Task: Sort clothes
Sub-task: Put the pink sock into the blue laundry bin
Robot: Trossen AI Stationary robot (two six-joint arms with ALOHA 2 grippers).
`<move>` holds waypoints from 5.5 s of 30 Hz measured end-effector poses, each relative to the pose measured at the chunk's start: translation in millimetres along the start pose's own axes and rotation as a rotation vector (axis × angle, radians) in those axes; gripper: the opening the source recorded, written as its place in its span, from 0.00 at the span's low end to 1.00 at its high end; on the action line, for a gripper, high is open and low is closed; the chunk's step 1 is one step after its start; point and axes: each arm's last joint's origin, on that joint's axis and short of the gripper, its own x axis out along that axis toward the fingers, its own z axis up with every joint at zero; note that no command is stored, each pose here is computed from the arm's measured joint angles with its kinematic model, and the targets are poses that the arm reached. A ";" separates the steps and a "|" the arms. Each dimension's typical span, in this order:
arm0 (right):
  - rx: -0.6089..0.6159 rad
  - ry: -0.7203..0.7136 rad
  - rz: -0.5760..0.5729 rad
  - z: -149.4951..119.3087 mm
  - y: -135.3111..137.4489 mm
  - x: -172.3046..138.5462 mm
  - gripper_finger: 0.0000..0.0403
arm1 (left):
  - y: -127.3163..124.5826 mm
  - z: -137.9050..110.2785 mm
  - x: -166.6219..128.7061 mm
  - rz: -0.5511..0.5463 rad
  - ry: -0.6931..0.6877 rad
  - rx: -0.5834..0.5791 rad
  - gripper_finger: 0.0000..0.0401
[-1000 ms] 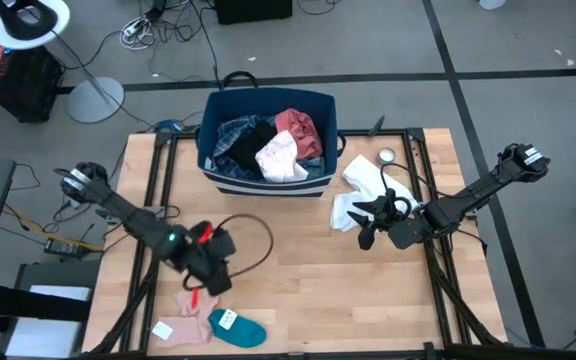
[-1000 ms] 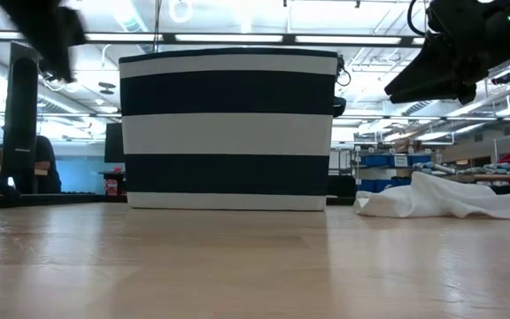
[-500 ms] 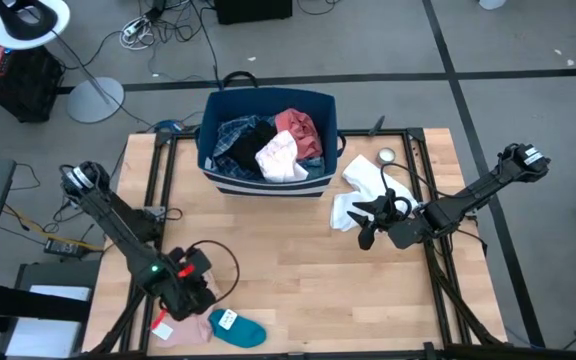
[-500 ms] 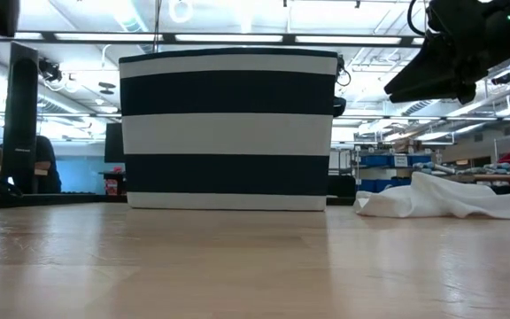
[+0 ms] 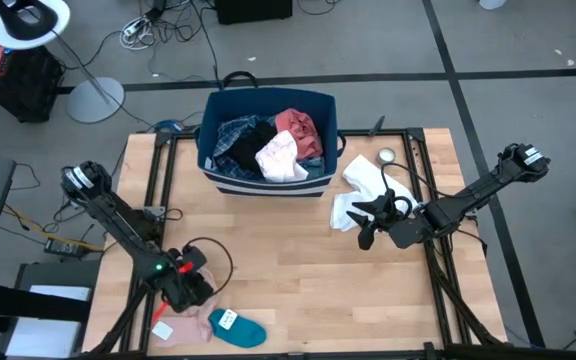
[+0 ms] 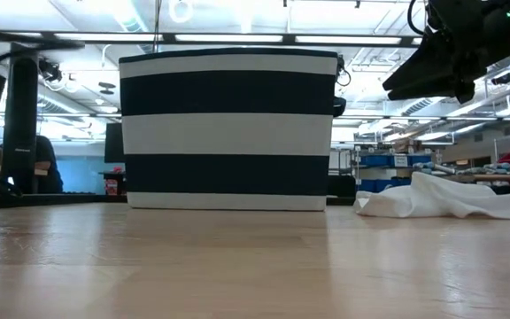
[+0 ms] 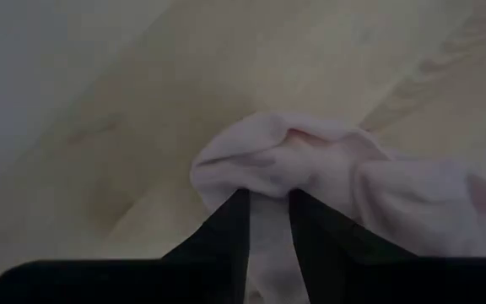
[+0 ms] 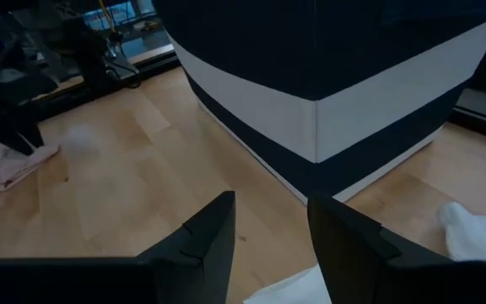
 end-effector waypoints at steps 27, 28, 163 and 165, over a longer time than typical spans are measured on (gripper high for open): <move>-0.001 0.000 -0.001 0.0 0.0 0.0 0.37 | -22.5 20.2 -60.7 0.181 -0.016 0.064 0.00; -0.001 0.000 -0.001 0.0 0.0 0.0 0.37 | -24.9 24.4 -67.8 0.190 -0.031 0.075 0.00; -0.022 0.001 0.023 1.1 1.5 0.0 0.37 | -46.8 16.1 -44.6 -0.151 -0.042 0.028 0.29; -0.022 0.001 0.023 1.2 1.6 0.0 0.37 | -48.9 13.4 -37.7 -0.129 -0.029 0.035 0.29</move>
